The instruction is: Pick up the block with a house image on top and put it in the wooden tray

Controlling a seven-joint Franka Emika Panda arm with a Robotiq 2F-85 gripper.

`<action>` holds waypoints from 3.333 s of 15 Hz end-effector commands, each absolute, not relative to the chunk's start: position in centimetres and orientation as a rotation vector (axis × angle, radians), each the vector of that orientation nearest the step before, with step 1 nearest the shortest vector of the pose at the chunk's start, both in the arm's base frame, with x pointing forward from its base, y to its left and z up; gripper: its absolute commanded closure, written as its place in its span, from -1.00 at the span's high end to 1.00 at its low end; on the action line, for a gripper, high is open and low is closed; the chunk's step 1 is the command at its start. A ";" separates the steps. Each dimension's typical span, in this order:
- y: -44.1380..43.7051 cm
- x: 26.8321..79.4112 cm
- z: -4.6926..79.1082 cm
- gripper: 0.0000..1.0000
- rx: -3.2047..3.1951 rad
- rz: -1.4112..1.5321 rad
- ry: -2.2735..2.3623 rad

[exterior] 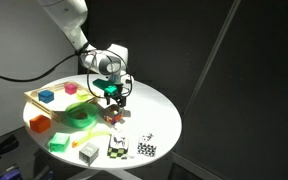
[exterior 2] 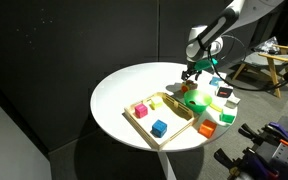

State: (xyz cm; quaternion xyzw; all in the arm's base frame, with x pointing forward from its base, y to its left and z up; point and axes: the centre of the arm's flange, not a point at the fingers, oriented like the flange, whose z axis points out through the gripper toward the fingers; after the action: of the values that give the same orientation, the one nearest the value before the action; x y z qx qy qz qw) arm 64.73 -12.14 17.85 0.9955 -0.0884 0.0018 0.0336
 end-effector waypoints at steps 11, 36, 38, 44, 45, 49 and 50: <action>-12.8 65.2 17.1 1.00 3.035 0.007 -0.224; -12.9 65.0 19.8 -0.58 2.893 -0.076 -0.527; -12.7 64.8 21.0 -0.65 2.883 -0.095 -0.579; -12.2 64.3 25.6 -0.65 2.851 -0.086 -0.737; -12.1 64.2 26.3 -0.65 2.844 -0.079 -0.766; -11.5 63.7 28.8 -0.65 2.801 -0.063 -0.901; -11.2 63.6 29.3 -0.65 2.793 -0.060 -0.936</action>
State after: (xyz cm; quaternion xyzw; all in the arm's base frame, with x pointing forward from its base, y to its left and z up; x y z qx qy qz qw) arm 64.74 -12.17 27.02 0.9541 -0.2855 -0.0213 0.0883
